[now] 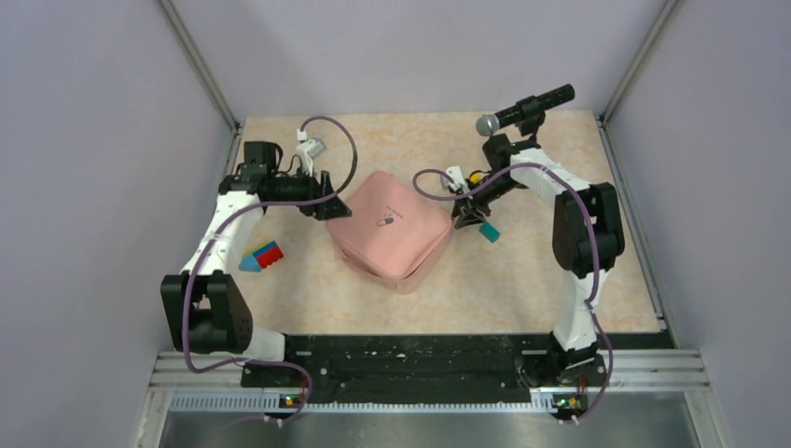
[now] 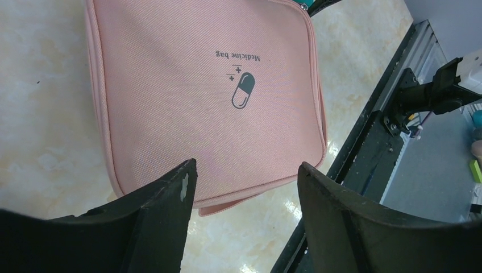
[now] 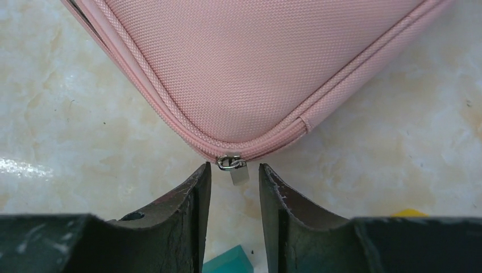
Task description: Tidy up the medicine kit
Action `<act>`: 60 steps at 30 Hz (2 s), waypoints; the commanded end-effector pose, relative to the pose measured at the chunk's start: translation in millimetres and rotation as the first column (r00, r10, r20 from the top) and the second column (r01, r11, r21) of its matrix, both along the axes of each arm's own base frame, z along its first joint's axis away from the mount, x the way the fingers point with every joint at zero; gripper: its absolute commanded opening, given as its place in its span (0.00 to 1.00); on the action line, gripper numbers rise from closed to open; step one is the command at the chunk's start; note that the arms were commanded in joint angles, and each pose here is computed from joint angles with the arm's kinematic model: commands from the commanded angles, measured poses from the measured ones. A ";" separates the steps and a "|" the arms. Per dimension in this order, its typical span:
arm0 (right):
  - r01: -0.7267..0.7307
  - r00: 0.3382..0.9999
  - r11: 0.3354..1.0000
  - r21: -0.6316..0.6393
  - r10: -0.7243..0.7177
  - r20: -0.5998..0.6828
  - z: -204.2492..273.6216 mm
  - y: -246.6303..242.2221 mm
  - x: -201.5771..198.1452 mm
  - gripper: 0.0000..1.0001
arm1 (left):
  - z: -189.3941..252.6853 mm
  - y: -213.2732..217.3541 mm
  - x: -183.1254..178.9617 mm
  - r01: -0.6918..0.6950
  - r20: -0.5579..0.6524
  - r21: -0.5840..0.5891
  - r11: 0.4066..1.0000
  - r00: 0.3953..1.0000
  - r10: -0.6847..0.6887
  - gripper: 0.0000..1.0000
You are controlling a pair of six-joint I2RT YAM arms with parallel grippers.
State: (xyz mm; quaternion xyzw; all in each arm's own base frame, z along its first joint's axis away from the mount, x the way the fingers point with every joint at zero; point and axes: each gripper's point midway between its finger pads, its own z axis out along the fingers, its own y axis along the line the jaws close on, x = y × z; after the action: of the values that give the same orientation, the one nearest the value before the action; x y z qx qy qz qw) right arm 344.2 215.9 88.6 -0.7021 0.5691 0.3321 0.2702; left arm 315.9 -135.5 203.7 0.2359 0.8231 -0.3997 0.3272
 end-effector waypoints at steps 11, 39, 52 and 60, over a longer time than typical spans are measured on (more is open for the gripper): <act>-0.014 1.000 0.999 0.041 0.014 -0.001 8.4 20.1 1.1 0.19 | 1.2 -3.9 4.0 0.008 0.006 -0.028 1.000 1.000 -0.008 0.68; 0.308 0.948 0.949 0.063 -0.312 0.056 30.8 -13.6 -96.6 0.43 | -14.1 -3.5 11.3 -0.057 -0.047 -0.044 0.997 0.997 0.055 0.65; 0.136 0.980 0.987 0.088 -0.121 -0.158 30.0 -7.3 -68.7 0.40 | -11.2 -5.6 9.0 -0.040 -0.062 -0.060 0.997 0.997 0.037 0.66; 0.122 0.980 0.990 0.072 -0.109 -0.169 13.2 -1.7 -44.4 0.36 | -16.2 -4.5 3.7 -0.042 -0.071 -0.047 0.998 0.997 0.038 0.66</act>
State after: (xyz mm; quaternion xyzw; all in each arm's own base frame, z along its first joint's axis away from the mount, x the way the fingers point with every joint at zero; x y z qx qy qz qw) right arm 289.6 204.7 90.6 -0.6141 0.6434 0.3822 0.2504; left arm 322.5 -137.8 182.2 0.1842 0.8370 -0.4164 0.3035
